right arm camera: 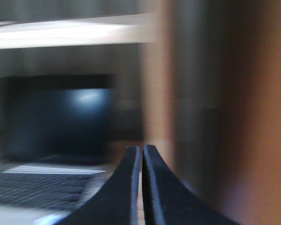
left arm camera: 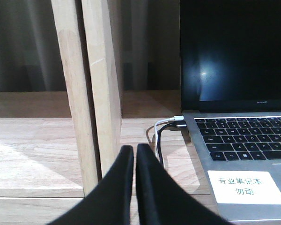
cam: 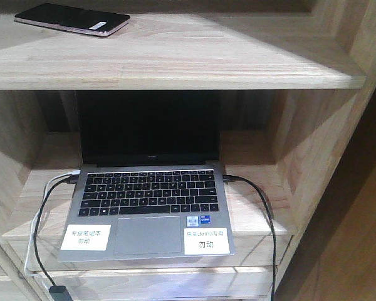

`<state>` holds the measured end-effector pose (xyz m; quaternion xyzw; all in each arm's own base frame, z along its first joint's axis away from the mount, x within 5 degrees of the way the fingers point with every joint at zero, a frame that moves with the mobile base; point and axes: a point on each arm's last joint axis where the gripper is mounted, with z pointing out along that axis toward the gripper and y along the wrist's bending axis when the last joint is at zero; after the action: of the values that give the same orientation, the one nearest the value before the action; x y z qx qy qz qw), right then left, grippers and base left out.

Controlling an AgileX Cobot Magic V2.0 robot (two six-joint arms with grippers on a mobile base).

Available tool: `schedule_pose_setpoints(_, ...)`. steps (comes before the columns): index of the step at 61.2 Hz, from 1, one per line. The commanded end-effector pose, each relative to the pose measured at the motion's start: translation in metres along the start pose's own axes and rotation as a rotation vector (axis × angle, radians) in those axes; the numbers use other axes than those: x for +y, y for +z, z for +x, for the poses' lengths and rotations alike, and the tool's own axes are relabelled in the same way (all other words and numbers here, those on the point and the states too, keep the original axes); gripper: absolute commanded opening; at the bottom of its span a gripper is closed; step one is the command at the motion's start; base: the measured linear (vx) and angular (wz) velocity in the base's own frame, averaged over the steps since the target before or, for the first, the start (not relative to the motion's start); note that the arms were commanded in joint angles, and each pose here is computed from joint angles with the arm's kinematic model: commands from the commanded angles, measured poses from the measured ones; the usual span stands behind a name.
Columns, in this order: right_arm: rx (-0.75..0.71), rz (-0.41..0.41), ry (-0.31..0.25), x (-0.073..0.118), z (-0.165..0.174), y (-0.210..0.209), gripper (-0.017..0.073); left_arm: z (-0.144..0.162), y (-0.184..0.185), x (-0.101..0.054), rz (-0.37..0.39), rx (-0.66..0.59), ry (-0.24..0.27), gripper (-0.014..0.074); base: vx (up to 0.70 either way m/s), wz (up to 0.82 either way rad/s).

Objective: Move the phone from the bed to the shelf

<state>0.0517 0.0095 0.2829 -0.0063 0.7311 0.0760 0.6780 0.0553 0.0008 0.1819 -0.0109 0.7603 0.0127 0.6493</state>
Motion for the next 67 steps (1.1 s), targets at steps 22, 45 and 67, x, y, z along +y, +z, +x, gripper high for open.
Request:
schedule_pose_setpoints(22,-0.105,0.170,0.008,-0.012,0.027,-0.005,-0.0004,-0.006,0.000,0.001,-0.010,-0.076,-0.010,0.0001,0.00,0.00)
schedule_pose_setpoints(45,-0.129,0.096,-0.038,-0.012,0.040,0.001,-0.0004,-0.006,0.000,0.001,-0.010,-0.076,-0.010,0.0001,0.00,0.00)
schedule_pose_setpoints(67,-0.272,0.081,-0.037,-0.016,0.067,0.008,-0.0004,-0.006,0.000,0.001,-0.010,-0.076,-0.010,0.0001,0.00,0.00)
